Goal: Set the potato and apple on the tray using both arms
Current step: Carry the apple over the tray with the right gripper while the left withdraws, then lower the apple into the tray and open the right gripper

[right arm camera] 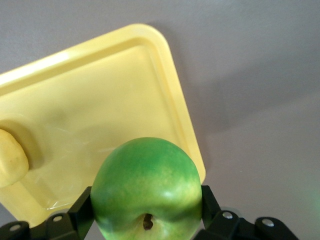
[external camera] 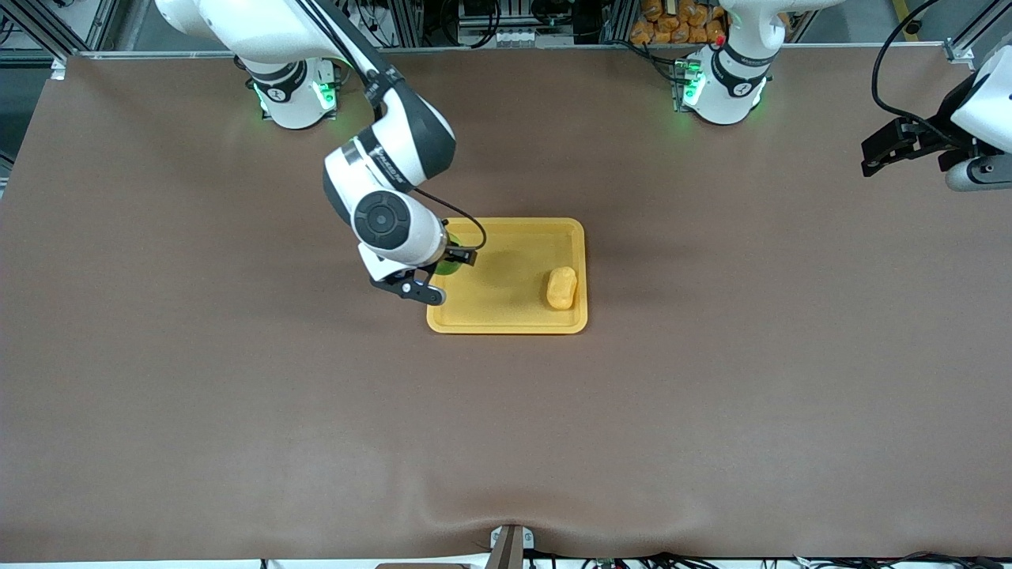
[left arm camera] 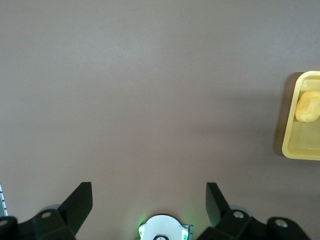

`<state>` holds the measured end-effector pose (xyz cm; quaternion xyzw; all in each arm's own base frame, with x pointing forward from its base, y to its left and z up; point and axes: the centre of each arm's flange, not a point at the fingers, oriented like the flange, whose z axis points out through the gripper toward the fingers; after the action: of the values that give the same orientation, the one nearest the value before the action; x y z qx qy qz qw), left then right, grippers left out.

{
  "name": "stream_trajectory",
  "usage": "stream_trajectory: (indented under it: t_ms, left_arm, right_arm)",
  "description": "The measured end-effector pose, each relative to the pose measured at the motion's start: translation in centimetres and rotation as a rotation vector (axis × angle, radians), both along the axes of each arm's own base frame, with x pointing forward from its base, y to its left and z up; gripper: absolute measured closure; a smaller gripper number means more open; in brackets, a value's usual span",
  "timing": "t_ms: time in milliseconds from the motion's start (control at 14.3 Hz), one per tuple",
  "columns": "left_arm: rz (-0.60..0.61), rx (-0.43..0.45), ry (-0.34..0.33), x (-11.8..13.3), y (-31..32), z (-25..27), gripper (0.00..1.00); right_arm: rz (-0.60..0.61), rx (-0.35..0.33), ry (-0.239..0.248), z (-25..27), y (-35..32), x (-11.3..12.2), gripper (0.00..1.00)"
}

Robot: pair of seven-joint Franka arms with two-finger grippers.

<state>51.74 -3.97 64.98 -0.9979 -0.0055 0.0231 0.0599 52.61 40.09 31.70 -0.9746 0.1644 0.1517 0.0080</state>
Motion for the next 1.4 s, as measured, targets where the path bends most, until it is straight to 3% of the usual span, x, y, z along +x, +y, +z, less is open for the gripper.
stream_trajectory:
  t_ms: [767,1395]
  left_arm:
    - [-0.01,-0.045,0.008,-0.1,-0.9,-0.2,0.0]
    - [-0.01,-0.045,0.002,-0.3,-0.9,0.1,0.0]
  right_arm:
    - [0.003,-0.01,-0.003,-8.4,2.3,-1.0,0.13]
    - [0.002,-0.027,0.012,-10.8,2.0,-1.6,0.13]
